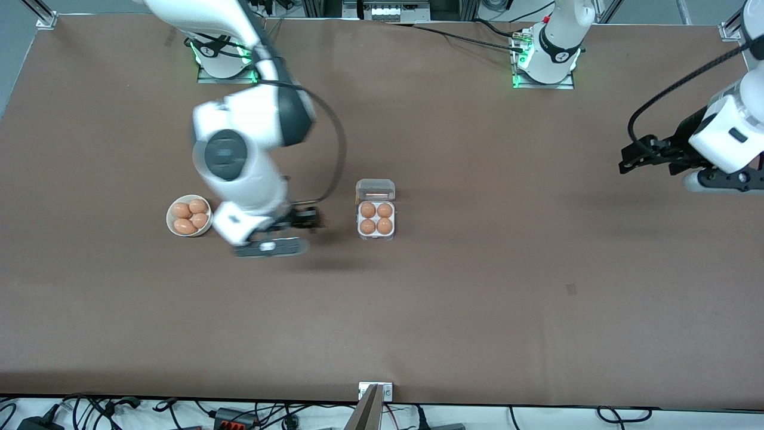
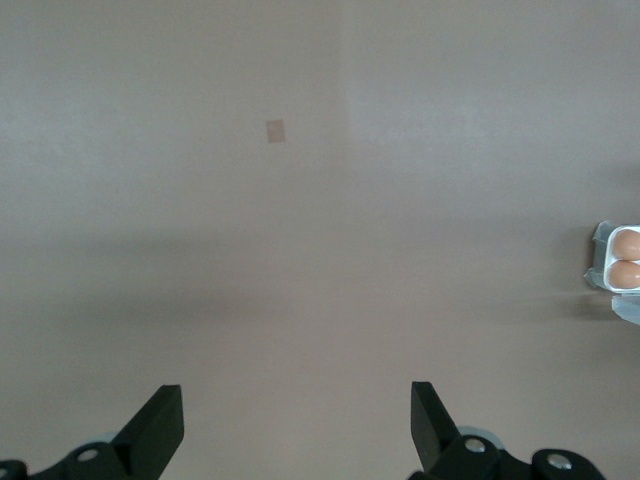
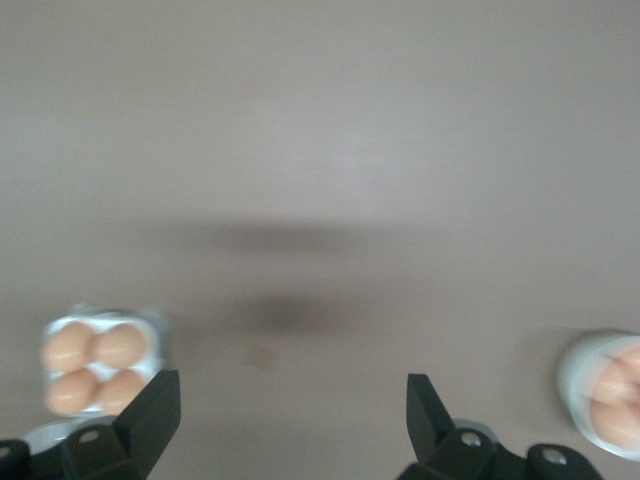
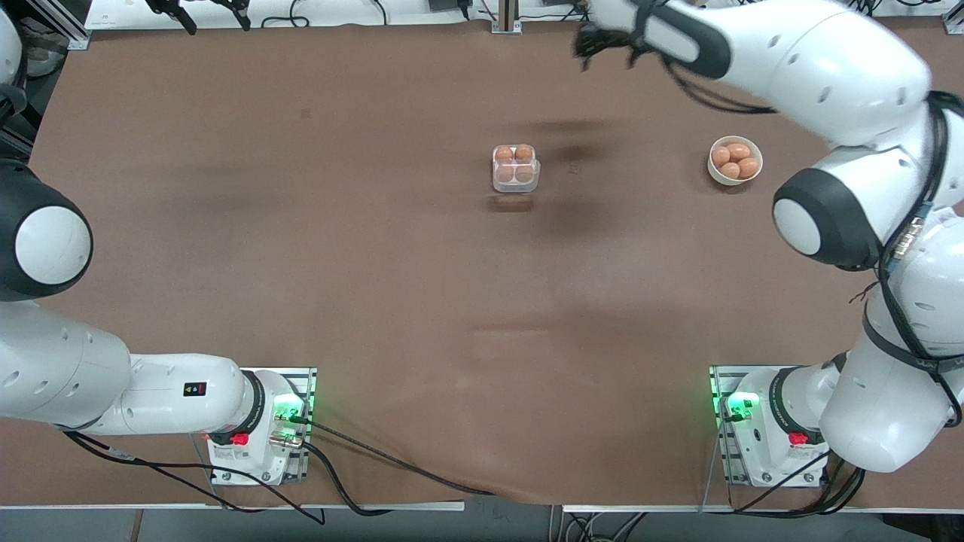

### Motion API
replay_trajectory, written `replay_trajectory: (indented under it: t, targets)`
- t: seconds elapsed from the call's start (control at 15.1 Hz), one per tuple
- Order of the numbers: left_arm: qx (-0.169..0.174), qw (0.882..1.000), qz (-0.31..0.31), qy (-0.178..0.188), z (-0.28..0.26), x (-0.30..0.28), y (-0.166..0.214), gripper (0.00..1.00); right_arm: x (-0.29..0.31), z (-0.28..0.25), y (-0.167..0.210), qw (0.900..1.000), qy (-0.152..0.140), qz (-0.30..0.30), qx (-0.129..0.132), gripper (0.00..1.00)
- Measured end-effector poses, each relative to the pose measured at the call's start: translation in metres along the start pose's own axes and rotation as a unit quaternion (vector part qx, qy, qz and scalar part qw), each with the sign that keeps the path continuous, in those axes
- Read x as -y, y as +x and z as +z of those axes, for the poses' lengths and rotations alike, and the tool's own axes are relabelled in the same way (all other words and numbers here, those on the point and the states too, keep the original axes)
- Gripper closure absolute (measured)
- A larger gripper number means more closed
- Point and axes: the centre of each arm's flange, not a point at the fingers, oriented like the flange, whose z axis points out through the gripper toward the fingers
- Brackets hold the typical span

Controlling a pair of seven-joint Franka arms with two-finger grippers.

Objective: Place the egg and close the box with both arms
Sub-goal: 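Withdraw the right gripper from the carton back toward the bowl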

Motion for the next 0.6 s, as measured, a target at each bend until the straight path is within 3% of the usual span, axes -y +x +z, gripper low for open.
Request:
replay_trajectory:
  t: [0.2,0.46,0.6]
  targets:
    - [0.014,1.000,0.000,0.000,0.012,0.001,0.004,0.00,-0.079,-0.026,0.015,0.999,-0.025,0.024,0.003,0.00]
    - [0.017,1.000,0.001,0.000,0.012,-0.001,0.003,0.33,-0.137,-0.053,0.023,0.998,-0.027,0.048,-0.009,0.00]
    - [0.017,1.000,0.001,0.000,0.011,-0.002,0.003,0.57,-0.158,-0.058,0.025,0.998,-0.025,0.061,-0.011,0.00]
